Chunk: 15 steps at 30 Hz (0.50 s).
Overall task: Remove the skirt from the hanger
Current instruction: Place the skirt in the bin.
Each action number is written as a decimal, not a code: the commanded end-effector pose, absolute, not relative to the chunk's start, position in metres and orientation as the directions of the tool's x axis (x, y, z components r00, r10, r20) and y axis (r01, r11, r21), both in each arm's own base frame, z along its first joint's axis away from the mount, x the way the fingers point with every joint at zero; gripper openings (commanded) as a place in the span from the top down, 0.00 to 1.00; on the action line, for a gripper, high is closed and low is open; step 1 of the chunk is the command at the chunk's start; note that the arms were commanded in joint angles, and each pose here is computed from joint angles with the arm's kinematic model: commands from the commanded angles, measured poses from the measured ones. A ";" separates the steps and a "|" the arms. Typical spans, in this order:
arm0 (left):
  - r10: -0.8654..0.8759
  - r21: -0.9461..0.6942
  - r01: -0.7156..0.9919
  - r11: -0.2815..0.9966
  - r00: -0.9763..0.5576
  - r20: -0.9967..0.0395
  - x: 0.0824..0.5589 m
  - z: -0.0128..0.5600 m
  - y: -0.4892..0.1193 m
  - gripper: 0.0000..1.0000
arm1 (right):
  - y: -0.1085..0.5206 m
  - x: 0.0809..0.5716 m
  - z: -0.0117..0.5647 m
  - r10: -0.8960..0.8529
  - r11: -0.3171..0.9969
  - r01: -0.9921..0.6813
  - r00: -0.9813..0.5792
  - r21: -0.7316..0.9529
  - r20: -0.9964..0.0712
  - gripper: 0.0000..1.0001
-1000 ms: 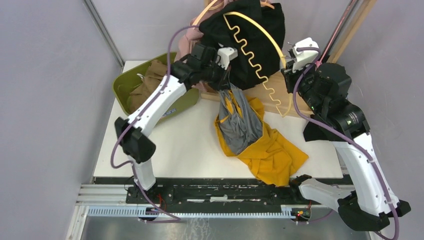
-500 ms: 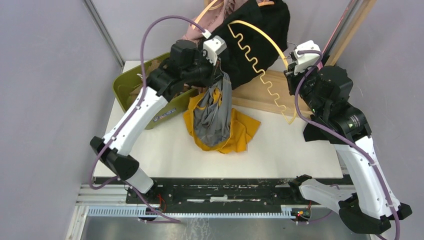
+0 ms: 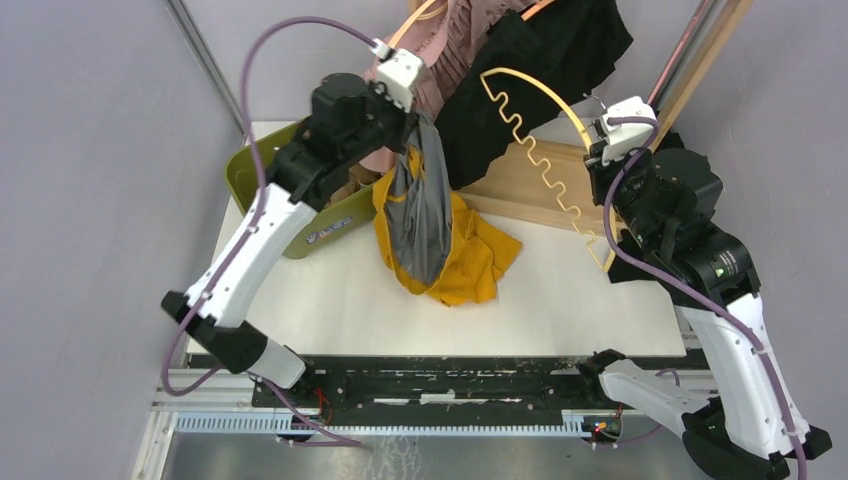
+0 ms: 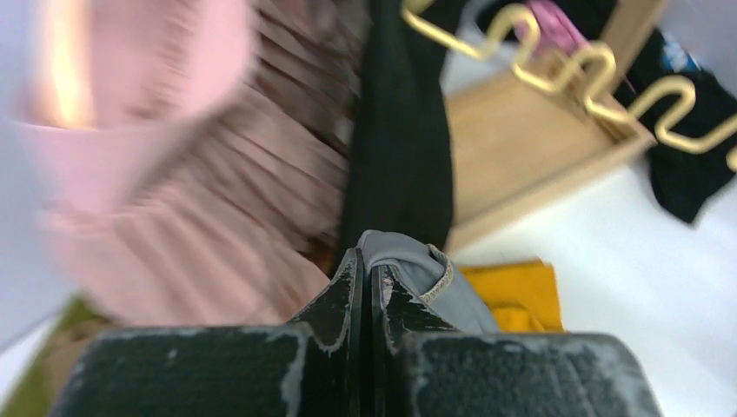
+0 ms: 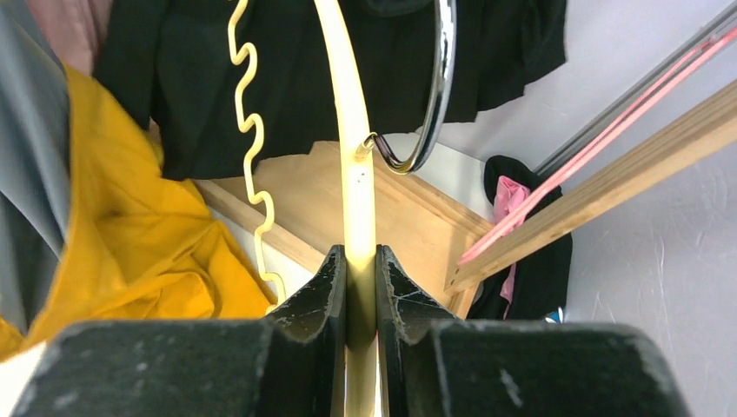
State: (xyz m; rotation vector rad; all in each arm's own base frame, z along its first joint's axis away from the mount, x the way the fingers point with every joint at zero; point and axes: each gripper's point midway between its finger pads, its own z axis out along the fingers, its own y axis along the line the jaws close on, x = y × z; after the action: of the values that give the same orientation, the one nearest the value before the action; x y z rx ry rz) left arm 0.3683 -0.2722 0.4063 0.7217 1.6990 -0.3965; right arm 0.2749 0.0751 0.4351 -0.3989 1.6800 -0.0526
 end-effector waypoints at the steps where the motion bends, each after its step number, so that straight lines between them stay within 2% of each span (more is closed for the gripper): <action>1: 0.057 0.192 0.376 0.906 0.342 -0.938 0.347 0.583 -0.200 0.97 | 0.060 0.263 0.459 -0.272 0.950 -0.167 -0.036 -0.263 -0.962 0.99; 7: 0.087 0.201 0.216 0.955 0.447 -0.890 0.364 0.630 -0.164 0.97 | 0.052 0.258 0.445 -0.258 0.960 -0.138 -0.079 -0.245 -0.963 0.99; 15: 0.025 0.095 0.099 0.991 0.549 -0.835 0.413 0.678 -0.093 0.97 | 0.045 0.254 0.434 -0.256 0.963 -0.111 -0.107 -0.244 -0.961 0.99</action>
State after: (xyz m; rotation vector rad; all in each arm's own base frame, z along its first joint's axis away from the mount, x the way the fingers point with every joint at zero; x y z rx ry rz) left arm 0.4156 -0.1338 0.6101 0.2716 1.2063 -0.0562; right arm 0.2540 0.0521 0.4156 -0.3645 1.7448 -0.1218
